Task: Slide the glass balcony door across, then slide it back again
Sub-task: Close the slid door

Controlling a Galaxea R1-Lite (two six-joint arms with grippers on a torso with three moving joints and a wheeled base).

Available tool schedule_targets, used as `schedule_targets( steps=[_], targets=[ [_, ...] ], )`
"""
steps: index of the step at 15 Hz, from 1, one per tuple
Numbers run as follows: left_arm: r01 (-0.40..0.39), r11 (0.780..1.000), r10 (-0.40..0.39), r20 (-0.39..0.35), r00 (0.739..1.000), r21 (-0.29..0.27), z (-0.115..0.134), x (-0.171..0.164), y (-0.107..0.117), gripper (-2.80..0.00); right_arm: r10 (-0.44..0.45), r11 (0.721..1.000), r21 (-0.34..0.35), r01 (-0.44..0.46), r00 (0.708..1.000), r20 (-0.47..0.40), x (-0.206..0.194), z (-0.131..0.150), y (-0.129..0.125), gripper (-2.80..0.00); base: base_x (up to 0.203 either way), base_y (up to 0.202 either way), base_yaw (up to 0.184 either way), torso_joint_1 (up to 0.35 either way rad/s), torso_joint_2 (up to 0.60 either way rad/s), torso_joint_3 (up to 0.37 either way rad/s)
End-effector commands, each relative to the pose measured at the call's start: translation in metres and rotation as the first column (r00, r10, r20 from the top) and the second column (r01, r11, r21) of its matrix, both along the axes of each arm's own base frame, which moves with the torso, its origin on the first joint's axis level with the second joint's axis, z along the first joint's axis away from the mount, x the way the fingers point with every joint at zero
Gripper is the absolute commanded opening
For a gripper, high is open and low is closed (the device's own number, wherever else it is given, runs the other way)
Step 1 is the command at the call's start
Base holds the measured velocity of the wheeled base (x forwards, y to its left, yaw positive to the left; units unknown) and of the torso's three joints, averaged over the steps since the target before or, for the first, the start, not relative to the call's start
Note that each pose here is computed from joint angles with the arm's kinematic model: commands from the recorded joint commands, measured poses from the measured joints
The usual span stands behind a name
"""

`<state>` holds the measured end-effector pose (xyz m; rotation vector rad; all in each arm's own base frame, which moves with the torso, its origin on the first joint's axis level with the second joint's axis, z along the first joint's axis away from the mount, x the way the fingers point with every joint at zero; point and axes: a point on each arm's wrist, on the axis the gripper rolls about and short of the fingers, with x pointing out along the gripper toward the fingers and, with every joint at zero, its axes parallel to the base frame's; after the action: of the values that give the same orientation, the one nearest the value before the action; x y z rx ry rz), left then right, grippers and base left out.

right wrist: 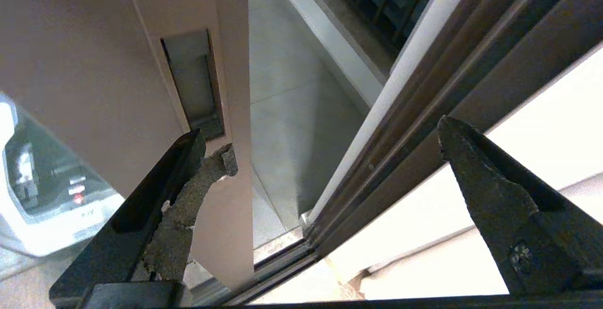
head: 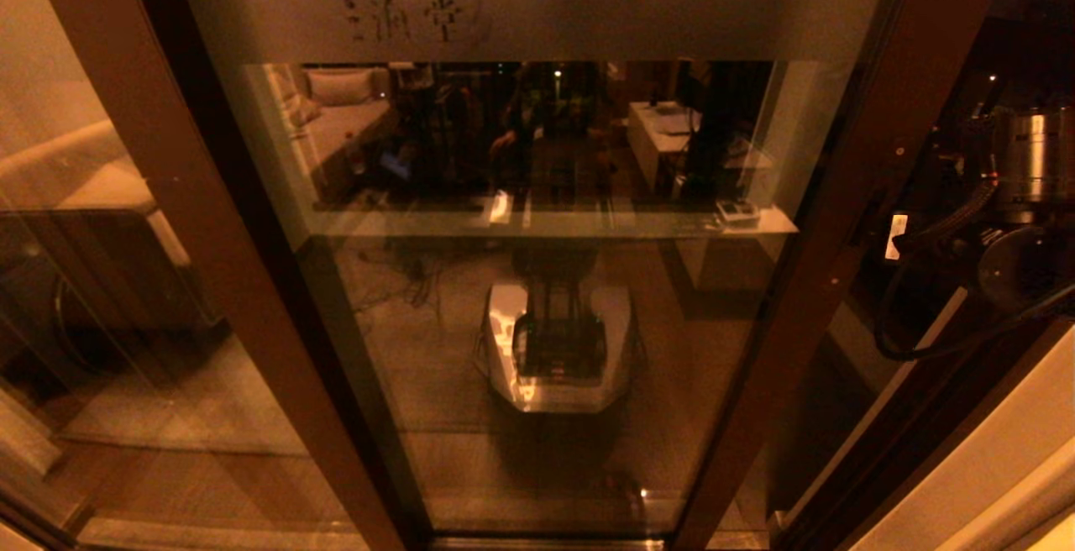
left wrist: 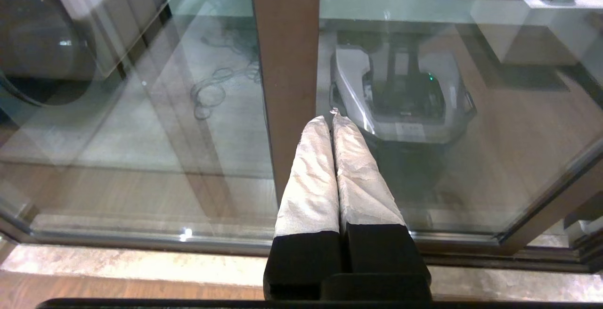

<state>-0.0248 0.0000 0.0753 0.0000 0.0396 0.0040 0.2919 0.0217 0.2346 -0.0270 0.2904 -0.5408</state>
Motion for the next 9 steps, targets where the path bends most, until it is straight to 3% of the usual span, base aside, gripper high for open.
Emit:
schedule_targets(
  steps=[1,9],
  targets=[
    [-0.001,1.000,0.001,0.000,1.000,0.000,0.000,0.000,0.000,-2.80,-0.007,1.000,-0.001,0.007,1.000,-0.013,0.008,-0.006,0.000,0.00,0.000,0.000,0.000,0.000,0.00,0.000],
    [-0.001,1.000,0.001,0.000,1.000,0.000,0.000,0.000,0.000,-2.80,-0.035,0.999,-0.001,0.035,0.999,-0.002,0.026,-0.011,-0.007,0.00,0.000,0.000,0.000,0.000,0.00,0.000]
  ],
)
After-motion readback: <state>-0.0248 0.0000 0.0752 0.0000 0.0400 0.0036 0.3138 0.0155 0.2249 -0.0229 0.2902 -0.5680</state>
